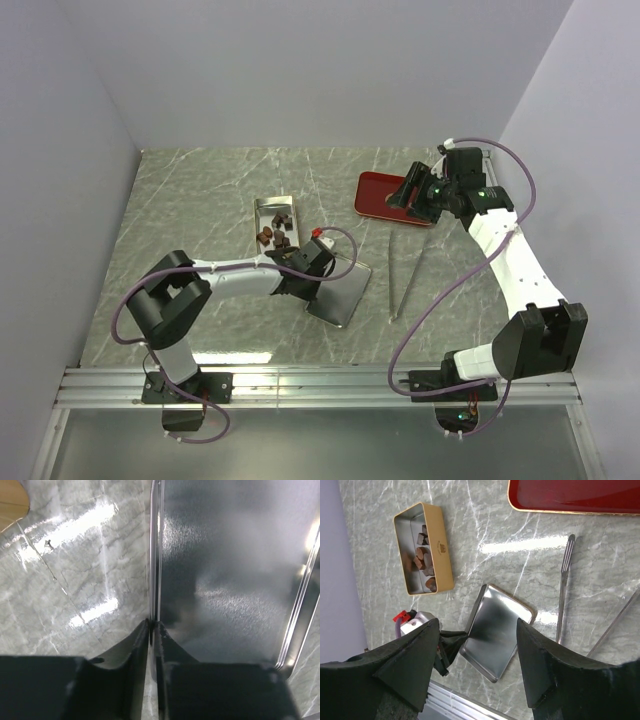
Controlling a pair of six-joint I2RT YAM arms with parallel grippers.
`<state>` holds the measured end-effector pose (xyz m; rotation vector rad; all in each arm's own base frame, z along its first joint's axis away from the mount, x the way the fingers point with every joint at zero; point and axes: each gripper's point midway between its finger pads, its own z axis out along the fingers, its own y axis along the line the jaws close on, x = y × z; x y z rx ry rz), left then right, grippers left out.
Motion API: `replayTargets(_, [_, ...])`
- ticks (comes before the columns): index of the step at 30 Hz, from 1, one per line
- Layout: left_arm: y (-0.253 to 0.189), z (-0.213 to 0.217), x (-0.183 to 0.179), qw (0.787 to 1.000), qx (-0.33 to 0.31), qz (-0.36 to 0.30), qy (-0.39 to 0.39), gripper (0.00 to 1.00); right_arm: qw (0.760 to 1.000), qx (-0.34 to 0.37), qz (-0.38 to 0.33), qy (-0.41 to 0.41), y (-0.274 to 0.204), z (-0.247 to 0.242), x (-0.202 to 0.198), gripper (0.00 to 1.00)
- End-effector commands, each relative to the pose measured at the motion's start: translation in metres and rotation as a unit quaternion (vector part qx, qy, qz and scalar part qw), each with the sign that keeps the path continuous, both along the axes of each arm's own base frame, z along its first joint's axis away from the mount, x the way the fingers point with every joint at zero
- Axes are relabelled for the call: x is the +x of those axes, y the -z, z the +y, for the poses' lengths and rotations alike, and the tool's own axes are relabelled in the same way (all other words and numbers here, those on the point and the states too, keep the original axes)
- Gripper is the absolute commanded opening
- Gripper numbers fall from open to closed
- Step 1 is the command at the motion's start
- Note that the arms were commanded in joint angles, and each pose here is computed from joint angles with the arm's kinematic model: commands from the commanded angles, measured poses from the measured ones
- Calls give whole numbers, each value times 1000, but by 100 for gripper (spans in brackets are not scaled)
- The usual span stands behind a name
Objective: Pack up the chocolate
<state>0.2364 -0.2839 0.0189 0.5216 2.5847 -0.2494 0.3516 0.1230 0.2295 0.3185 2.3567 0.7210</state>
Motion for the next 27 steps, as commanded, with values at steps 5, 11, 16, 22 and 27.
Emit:
replayTargets(5, [21,11,-11,998,44,33,14,0,1000,9,-22,4,-7,-1,4,70])
replayTargets(11, [-2,6,-5,999,34,18,15,0,1000,0,-25,4,-8,-3,4,70])
replayTargets(16, [-45,-5,11,1000,13,-19,7,0,999,-7,-37,8,-18,-8,5,70])
replayTargets(22, [-89,-19,31,998,-2,-55,2,0,998,-5,-55,9,-38,-11,9,70])
replayTargets(27, [-104,-22,39,998,-12,-67,-19,0,996,4,-89,18,-69,-17,9,70])
